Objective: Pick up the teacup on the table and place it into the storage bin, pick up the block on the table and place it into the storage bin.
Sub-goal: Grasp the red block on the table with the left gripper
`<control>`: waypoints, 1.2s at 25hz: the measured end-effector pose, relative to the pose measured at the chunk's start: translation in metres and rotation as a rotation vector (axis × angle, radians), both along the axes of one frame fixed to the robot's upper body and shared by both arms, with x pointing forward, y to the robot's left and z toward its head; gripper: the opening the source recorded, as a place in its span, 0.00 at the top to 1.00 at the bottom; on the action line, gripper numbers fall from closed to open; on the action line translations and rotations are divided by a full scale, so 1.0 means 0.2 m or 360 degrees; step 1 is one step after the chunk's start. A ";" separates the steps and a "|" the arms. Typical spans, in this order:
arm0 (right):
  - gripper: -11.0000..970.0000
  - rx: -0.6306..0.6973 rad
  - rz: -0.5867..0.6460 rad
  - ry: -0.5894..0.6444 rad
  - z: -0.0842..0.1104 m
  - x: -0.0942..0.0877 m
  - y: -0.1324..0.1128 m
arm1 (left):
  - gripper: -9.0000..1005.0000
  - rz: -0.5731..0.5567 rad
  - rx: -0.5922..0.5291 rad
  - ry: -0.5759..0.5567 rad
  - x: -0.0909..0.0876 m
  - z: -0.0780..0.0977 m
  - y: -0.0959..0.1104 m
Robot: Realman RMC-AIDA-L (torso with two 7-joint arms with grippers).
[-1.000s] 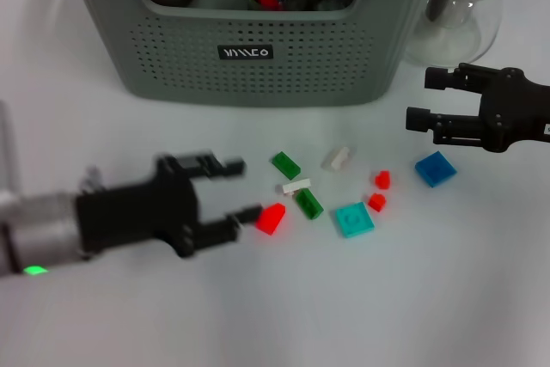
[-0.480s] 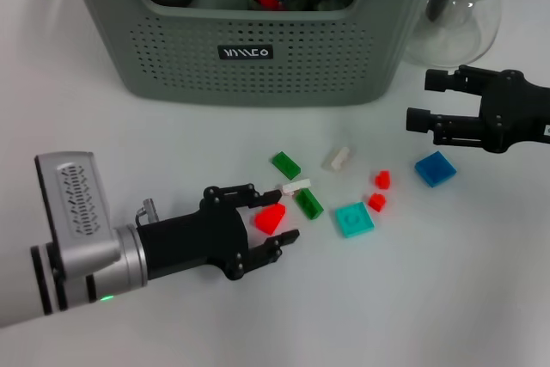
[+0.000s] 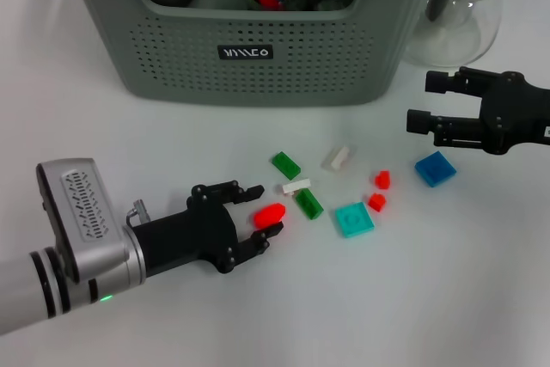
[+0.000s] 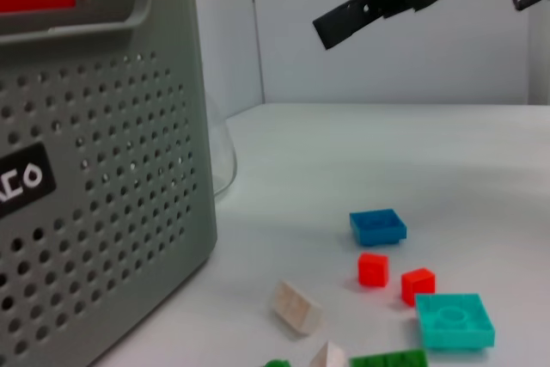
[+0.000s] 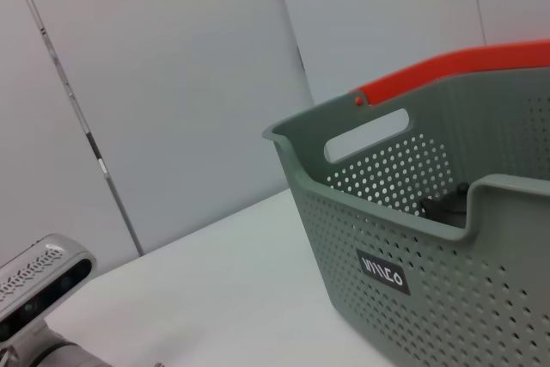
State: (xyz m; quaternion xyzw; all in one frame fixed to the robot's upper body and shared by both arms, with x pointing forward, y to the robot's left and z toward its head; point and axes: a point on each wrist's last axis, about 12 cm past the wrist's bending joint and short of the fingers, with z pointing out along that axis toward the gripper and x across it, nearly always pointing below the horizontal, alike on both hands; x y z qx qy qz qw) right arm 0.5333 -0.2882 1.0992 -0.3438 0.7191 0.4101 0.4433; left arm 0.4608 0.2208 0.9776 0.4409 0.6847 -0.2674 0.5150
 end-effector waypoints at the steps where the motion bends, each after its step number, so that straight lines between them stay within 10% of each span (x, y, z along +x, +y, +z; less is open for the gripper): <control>1: 0.12 0.0001 0.0001 0.0002 0.00 0.00 0.00 | 0.47 0.0009 0.0001 0.0002 0.00 0.00 0.00; 30: 0.12 0.0008 0.0012 0.0021 -0.02 0.00 0.00 | 0.48 0.0056 -0.0001 0.0037 0.00 -0.02 -0.01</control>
